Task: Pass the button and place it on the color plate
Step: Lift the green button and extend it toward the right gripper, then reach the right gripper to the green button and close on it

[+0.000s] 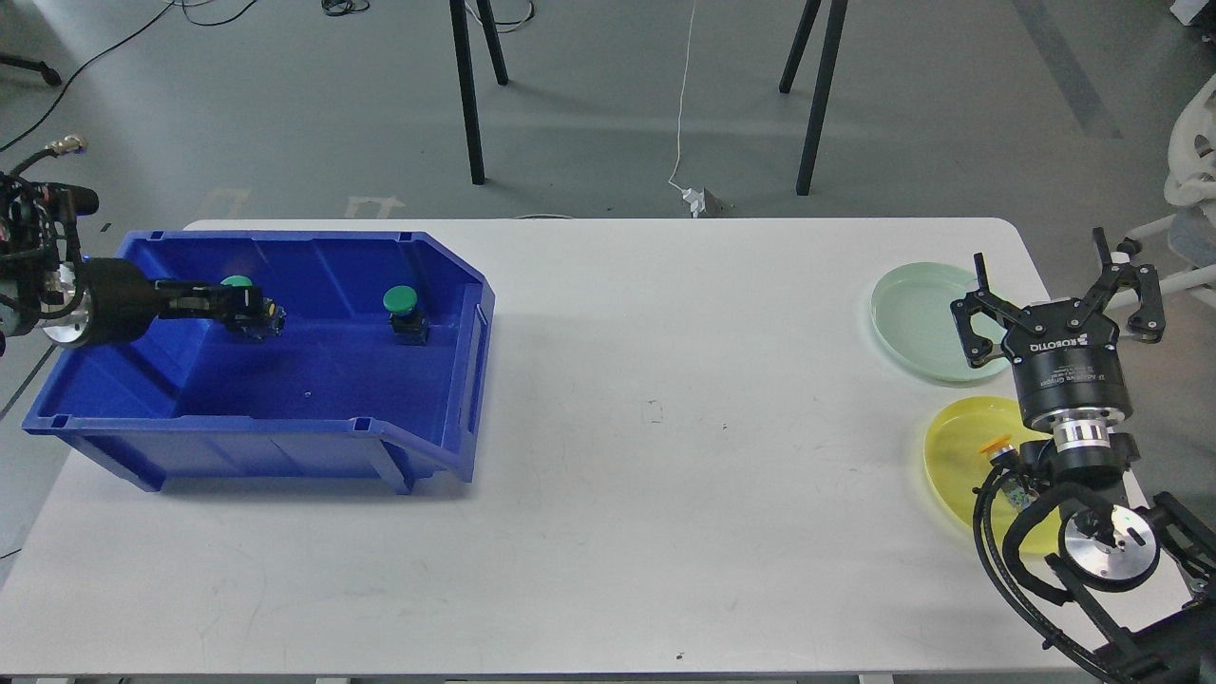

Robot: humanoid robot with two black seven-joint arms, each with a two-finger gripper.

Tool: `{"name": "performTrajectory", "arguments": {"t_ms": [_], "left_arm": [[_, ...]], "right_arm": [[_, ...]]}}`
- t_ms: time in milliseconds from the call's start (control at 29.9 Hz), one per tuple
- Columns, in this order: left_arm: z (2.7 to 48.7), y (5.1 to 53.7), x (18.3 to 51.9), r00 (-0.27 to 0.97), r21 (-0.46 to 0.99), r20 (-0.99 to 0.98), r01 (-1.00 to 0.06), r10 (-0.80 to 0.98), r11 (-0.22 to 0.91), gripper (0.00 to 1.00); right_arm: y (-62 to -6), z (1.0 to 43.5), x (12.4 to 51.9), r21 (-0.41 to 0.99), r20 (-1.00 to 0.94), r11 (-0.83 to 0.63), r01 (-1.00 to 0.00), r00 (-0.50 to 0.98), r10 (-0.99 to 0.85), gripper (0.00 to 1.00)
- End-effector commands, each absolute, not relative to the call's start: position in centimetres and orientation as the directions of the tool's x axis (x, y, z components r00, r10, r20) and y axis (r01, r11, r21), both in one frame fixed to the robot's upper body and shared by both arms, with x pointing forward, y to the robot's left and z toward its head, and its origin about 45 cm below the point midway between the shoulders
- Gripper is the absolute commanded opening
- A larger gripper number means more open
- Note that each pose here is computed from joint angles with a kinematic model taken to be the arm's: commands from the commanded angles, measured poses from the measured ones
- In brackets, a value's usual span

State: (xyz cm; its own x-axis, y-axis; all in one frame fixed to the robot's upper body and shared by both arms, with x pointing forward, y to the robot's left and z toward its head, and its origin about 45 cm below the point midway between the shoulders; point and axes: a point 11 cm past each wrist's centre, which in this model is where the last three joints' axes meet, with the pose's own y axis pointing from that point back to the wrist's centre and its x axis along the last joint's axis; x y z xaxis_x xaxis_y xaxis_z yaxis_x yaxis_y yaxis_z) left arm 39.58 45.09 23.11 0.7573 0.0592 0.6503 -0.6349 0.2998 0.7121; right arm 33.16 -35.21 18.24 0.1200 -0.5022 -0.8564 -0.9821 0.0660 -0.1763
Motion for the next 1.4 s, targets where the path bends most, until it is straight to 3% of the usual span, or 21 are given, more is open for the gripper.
{"name": "performTrajectory", "arguments": {"t_ms": [0,134,267,401,501,568,668,835,1002,1370], "left_arm": [[27.9,42.5,39.2,0.739,0.633,0.661,-0.641,0.127,0.434,0.23],[33.3,38.3,39.2,0.670,0.461,0.717,-0.663,0.194,0.589,0.23],[37.2,32.3,38.8,0.673,0.220,0.652,-0.607,0.348,0.763,0.23],[37.2,23.5,38.7,0.799,-0.014,0.432,-0.458,0.418,0.889,0.23],[36.0,16.6,38.2,0.878,-0.117,0.319,-0.338,0.358,0.934,0.23],[35.3,13.3,37.9,0.889,-0.164,0.291,-0.318,0.354,0.934,0.23],[33.8,9.8,37.7,0.909,-0.193,0.241,-0.299,0.340,0.935,0.23],[28.5,8.2,37.5,0.924,-0.154,0.133,-0.338,0.359,0.928,0.24],[28.2,7.0,37.0,0.932,-0.159,0.124,-0.321,0.342,0.933,0.24],[28.2,7.2,37.1,0.930,-0.161,0.121,-0.326,0.347,0.932,0.25]], "right_arm": [[-35.5,18.6,33.3,-0.186,-0.857,0.077,-0.980,0.123,-0.501,0.99],[-35.9,19.0,33.4,-0.197,-0.856,0.086,-0.977,0.128,-0.501,0.99],[-36.2,19.3,33.5,-0.203,-0.850,0.087,-0.975,0.132,-0.510,0.99],[-37.1,19.9,33.5,-0.211,-0.822,0.068,-0.975,0.139,-0.553,0.99],[-38.0,20.5,33.5,-0.217,-0.800,0.061,-0.974,0.142,-0.583,0.99],[-38.5,21.1,33.4,-0.225,-0.784,0.044,-0.973,0.154,-0.602,0.99],[-38.8,22.3,33.0,-0.257,-0.749,-0.012,-0.966,0.207,-0.630,0.99],[-34.1,22.0,30.6,-0.272,-0.613,-0.293,-0.916,0.400,-0.682,0.99],[-29.6,22.8,28.8,-0.282,-0.493,-0.478,-0.832,0.553,-0.671,0.99],[-23.0,19.5,27.3,-0.244,-0.800,-0.470,-0.848,0.450,-0.397,0.99]]}}
